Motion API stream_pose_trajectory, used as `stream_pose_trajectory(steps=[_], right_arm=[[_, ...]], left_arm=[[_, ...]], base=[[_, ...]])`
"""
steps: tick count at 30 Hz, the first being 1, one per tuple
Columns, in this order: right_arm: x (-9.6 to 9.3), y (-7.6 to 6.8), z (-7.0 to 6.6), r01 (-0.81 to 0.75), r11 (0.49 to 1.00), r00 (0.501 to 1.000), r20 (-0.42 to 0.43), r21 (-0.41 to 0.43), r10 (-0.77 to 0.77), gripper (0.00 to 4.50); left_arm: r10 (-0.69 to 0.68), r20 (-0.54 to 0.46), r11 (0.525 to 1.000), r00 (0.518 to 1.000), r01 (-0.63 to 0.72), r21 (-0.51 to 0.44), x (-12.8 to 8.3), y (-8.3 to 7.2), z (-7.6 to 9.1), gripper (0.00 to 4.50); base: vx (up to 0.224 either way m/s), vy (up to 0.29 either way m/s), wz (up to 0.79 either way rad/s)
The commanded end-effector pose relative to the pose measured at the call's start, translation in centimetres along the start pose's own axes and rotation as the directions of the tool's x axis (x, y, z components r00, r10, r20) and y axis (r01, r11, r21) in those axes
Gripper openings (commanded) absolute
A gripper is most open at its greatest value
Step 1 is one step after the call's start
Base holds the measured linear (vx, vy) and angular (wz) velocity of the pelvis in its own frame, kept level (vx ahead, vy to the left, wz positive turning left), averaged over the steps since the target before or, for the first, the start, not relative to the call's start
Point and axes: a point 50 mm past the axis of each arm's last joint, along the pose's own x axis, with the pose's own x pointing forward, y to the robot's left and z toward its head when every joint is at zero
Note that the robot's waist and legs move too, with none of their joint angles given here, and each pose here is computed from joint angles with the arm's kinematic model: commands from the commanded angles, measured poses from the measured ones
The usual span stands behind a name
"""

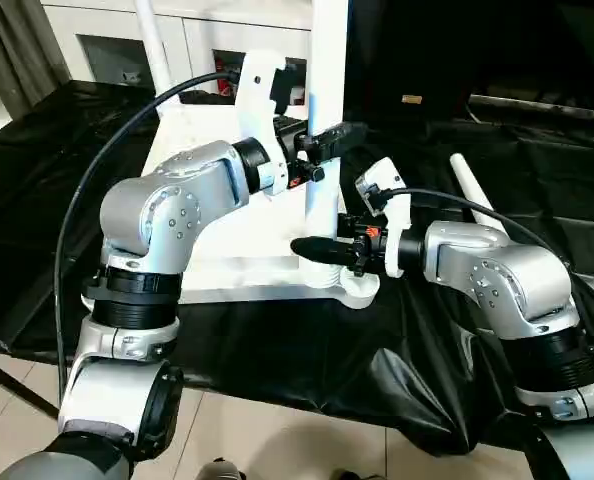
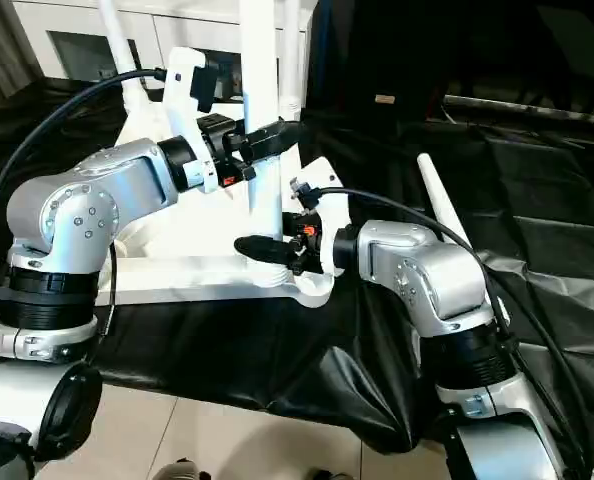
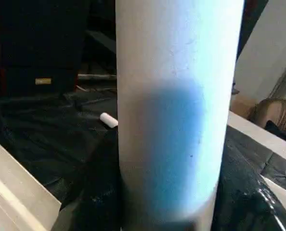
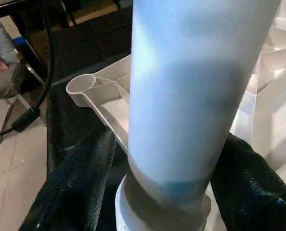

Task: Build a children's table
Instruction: Pick table leg

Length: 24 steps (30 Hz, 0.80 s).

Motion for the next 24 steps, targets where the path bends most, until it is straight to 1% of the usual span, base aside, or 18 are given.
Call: stream_pose_trajectory(steps=[1, 9, 16, 18, 19, 21, 22, 23, 24], right_arm=[[0.1, 0.21, 0.18, -0.025, 1.0, 1.0, 0.008, 0.006, 0.025, 3.03], [-0.19, 0.01, 0.42, -0.018, 1.0, 1.0, 0.025, 0.015, 0.018, 3.03], [-0.41, 0.1, 0.95, -0.033, 0.999, 0.997, 0.068, 0.042, 0.031, 3.03], [-0.4, 0.23, 0.95, -0.052, 0.998, 0.996, 0.07, 0.046, 0.048, 3.33], [-0.4, 0.25, 0.94, -0.053, 0.998, 0.997, 0.067, 0.044, 0.05, 3.33], [-0.37, 0.21, 0.87, -0.037, 0.999, 0.998, 0.054, 0.031, 0.036, 3.52], [-0.35, 0.16, 0.83, -0.03, 0.999, 0.998, 0.05, 0.026, 0.028, 3.52], [-0.35, 0.12, 0.8, -0.025, 0.999, 0.999, 0.048, 0.024, 0.024, 3.7], [-0.35, 0.1, 0.8, -0.024, 0.999, 0.999, 0.048, 0.026, 0.022, 3.7]], left_arm=[[-0.033, 0.005, 0.999, 0.999, 0.033, 0.022, 0.03, -0.65, 0.36, 1.84], [-0.033, 0.005, 0.999, 0.999, 0.033, 0.026, 0.03, -0.46, 0.47, 1.84], [-0.037, 0.001, 0.999, 0.999, 0.037, 0.025, 0.02, -0.44, 0.34, 1.84], [-0.038, 0.002, 0.999, 0.999, 0.038, 0.025, 0.02, -0.46, 0.37, 1.84], [-0.038, 0.002, 0.999, 0.999, 0.037, 0.024, 0.02, -0.45, 0.39, 1.84], [-0.038, 0.002, 0.999, 0.999, 0.038, 0.025, 0.01, -0.45, 0.41, 1.84], [-0.038, 0.002, 0.999, 0.999, 0.038, 0.026, 0.01, -0.44, 0.42, 1.84], [-0.039, 0.002, 0.999, 0.999, 0.039, 0.026, 0.0, -0.44, 0.42, 1.84], [-0.039, 0.001, 0.999, 0.999, 0.039, 0.026, 0.0, -0.44, 0.42, 1.84]], base=[[0.0, 0.0, 0.0], [0.0, 0.0, 0.0], [0.0, 0.0, 0.0], [0.0, 0.0, 0.0], [0.0, 0.0, 0.0], [0.0, 0.0, 0.0], [0.0, 0.0, 0.0], [0.0, 0.0, 0.0], [0.0, 0.0, 0.0]])
